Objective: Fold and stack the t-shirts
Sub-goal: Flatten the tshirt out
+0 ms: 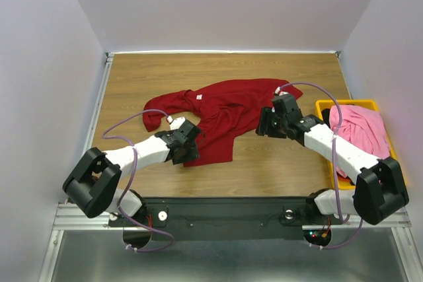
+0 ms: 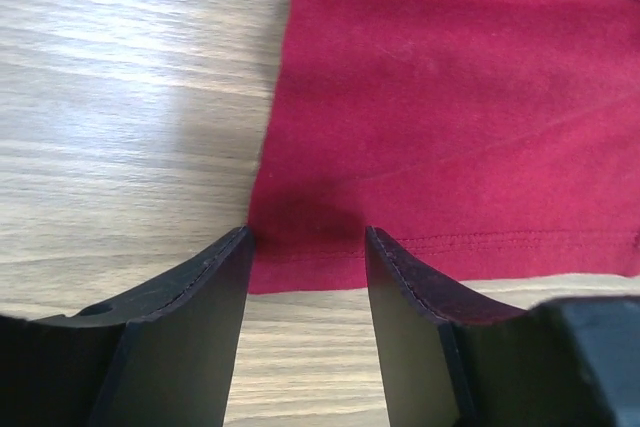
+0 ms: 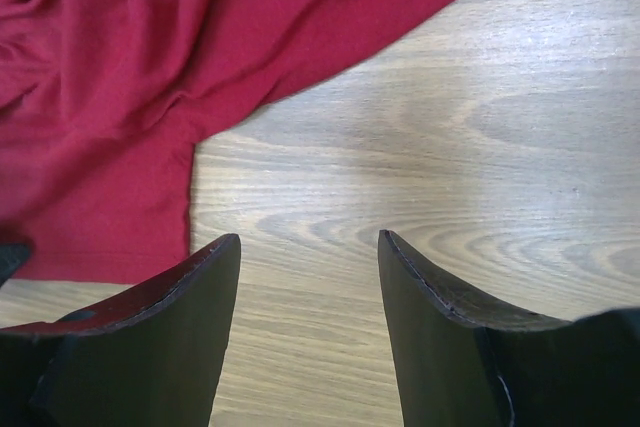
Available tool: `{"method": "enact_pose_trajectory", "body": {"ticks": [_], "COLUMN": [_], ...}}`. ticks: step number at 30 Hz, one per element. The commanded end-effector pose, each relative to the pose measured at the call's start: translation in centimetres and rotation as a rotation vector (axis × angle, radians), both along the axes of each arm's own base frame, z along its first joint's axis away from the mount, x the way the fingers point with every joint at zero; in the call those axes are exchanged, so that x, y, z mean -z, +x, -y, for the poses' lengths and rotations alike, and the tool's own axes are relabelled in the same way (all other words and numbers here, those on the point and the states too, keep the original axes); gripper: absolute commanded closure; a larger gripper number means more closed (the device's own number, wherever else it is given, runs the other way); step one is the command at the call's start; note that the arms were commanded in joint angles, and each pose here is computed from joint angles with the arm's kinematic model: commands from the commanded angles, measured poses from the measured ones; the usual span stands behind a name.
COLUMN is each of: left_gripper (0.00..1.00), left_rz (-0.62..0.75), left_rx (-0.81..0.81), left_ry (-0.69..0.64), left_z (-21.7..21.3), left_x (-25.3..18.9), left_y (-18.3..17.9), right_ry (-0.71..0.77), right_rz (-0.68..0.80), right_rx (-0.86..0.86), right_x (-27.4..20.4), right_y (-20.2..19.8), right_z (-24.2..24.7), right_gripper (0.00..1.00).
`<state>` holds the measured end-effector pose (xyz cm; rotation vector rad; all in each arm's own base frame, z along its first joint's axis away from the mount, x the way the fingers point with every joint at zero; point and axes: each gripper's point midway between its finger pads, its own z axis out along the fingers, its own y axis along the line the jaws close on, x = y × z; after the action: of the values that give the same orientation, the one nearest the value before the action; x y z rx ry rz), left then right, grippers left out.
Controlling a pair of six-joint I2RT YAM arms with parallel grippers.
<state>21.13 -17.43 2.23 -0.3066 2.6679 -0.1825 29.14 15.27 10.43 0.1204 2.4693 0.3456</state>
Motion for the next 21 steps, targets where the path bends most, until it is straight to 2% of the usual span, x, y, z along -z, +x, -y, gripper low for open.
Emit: {"method": "enact_pose_trajectory", "body": {"ticks": [1, 5, 21], "left_gripper": [0.40, 0.37, 0.39], "left_rz": [0.032, 0.034, -0.008], "left_rx": [-0.060, -0.079, -0.061], "left_ry": [0.046, 0.054, 0.107], "left_z": [-1.1, -1.6, -1.8], "left_x": [-0.8, -1.1, 0.5], "left_y": [0.4, 0.2, -0.2], "right_ry": [0.017, 0.016, 0.031], "right_rz": [0.053, 0.051, 0.051], "right_rx": [-0.024, -0.032, -0.044], "right_x": [-1.4, -1.3, -1.3], "right_y": [0.1, -0.2, -0.9], "right_z": [0.1, 0.3, 0.4], "right_gripper": [0.37, 0.37, 0.37]}}
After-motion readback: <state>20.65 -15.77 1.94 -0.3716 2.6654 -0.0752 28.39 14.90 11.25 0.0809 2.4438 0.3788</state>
